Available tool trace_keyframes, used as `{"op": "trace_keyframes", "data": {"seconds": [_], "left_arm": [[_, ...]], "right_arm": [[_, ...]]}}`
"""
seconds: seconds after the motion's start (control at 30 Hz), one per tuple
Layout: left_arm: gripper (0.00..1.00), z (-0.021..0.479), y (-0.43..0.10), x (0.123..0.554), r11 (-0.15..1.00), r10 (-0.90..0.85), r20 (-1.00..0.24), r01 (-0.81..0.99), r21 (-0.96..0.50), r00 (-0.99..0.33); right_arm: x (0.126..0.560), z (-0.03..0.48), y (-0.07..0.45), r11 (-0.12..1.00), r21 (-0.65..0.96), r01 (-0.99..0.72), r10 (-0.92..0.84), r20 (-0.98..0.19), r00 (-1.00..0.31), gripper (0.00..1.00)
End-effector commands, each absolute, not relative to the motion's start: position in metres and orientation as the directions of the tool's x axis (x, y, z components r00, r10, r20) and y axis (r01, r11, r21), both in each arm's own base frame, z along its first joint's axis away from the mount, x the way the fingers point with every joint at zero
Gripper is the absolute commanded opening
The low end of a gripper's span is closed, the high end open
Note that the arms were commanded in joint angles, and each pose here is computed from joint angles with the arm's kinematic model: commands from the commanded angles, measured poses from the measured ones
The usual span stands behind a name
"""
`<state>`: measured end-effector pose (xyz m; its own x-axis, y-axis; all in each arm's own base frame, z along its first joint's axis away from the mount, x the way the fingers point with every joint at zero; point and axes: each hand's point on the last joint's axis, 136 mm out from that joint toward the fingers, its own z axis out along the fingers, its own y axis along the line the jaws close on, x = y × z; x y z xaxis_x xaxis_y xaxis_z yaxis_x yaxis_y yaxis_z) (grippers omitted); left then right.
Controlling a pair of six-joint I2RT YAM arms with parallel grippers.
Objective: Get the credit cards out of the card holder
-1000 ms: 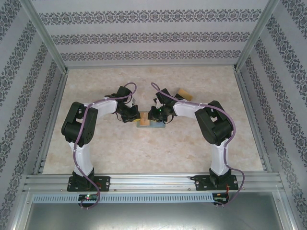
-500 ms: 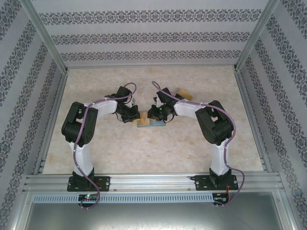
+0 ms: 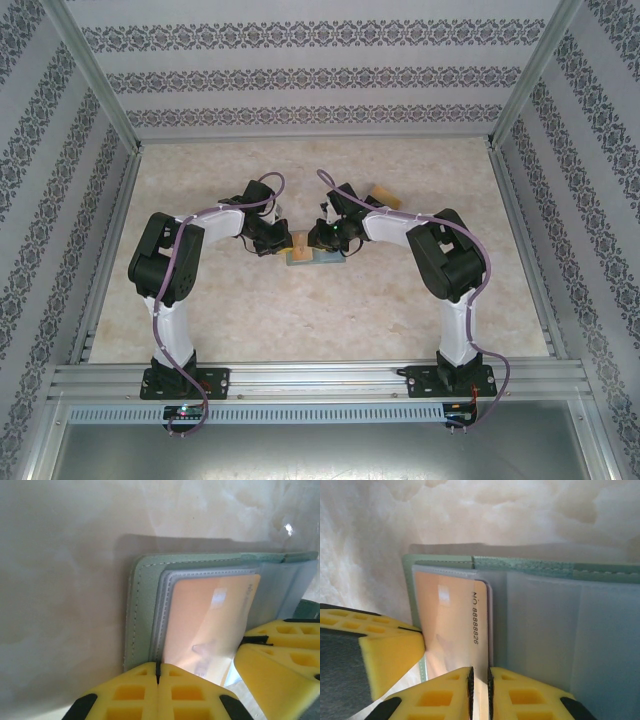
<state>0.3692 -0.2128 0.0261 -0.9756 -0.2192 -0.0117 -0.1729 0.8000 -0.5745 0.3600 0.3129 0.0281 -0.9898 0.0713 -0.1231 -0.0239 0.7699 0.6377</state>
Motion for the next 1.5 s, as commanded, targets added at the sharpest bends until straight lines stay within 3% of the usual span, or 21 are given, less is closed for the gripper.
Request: {"op": "trace_keyframes", "data": {"seconds": [0.0,0.43,0.63,1.0,1.23,1.47], "left_arm": [[0.03,0.007,-0.208,0.359,0.828,-0.209,0.016,-0.185,-0.529,-0.978],[0.03,0.005,-0.208,0.359,0.831,-0.21,0.02,-0.189,-0.524,-0.978],[0.05,0.013,-0.21,0.361,0.827,-0.2,0.012,-0.176,-0.534,-0.98],[0.09,0.043,-0.209,0.375,0.844,-0.167,-0.055,-0.114,-0.524,-0.984],[0.09,0.058,-0.221,0.38,0.801,-0.165,-0.07,-0.092,-0.591,-0.984],[0.06,0.043,-0.229,0.38,0.779,-0.164,-0.031,-0.11,-0.617,-0.986]], "right_arm": [[0.357,0.015,0.311,0.803,0.596,-0.023,0.059,-0.118,-0.991,0.2],[0.359,0.031,0.326,0.716,0.696,-0.048,0.051,-0.121,-0.991,0.13],[0.359,0.033,0.318,0.732,0.681,-0.031,0.059,-0.109,-0.992,0.0],[0.359,0.028,0.289,0.794,0.608,-0.015,0.082,-0.131,-0.988,0.0],[0.359,0.029,0.29,0.798,0.602,-0.023,0.075,-0.137,-0.988,0.0],[0.357,0.028,0.296,0.791,0.61,-0.036,0.058,-0.134,-0.989,0.0]]}}
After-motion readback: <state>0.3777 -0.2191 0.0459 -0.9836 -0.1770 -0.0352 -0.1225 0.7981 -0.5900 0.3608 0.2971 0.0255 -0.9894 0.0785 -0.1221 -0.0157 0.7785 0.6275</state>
